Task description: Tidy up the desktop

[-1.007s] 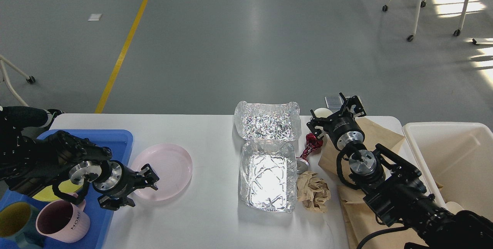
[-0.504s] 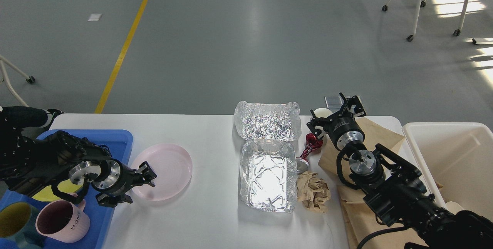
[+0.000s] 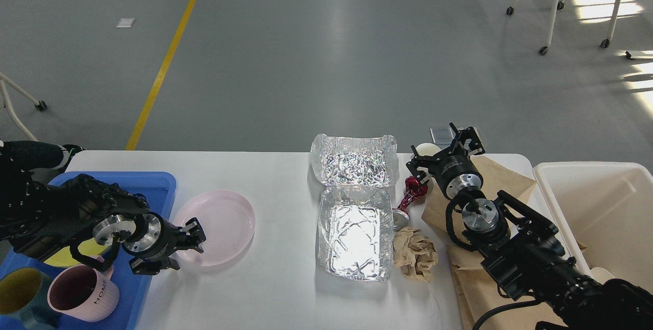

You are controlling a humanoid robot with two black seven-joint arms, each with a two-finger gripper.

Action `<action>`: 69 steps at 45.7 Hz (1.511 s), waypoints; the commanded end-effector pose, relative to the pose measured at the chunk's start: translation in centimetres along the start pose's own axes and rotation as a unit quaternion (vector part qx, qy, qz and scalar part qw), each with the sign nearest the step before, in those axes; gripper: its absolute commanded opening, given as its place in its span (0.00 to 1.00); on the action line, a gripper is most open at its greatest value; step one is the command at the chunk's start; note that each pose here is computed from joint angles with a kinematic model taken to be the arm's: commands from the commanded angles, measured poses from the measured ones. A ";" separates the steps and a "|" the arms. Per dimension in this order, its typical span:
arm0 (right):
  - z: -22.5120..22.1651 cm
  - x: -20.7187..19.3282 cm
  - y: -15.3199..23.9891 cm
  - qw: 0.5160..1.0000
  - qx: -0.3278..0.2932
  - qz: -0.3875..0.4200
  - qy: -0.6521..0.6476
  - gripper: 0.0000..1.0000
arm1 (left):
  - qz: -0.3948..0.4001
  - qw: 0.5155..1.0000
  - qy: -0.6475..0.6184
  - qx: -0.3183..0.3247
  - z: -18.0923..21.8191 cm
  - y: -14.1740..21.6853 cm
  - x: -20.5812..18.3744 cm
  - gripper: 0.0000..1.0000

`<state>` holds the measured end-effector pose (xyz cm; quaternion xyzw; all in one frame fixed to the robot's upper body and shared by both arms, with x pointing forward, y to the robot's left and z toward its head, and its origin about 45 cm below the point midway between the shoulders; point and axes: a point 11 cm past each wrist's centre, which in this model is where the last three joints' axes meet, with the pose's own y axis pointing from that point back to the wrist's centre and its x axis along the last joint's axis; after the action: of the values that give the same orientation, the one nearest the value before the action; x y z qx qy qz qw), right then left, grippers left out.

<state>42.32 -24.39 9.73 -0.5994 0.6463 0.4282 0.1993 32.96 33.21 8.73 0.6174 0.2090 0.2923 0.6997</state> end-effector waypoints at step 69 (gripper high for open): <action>0.0 0.0 0.0 1.000 0.000 0.000 0.000 1.00 | -0.007 0.999 -0.002 0.034 -0.8 -0.5 -0.6 0.26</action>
<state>42.32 -24.39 9.73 -0.5994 0.6463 0.4282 0.1993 32.18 33.34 8.07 0.6367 0.2183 0.2832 0.6832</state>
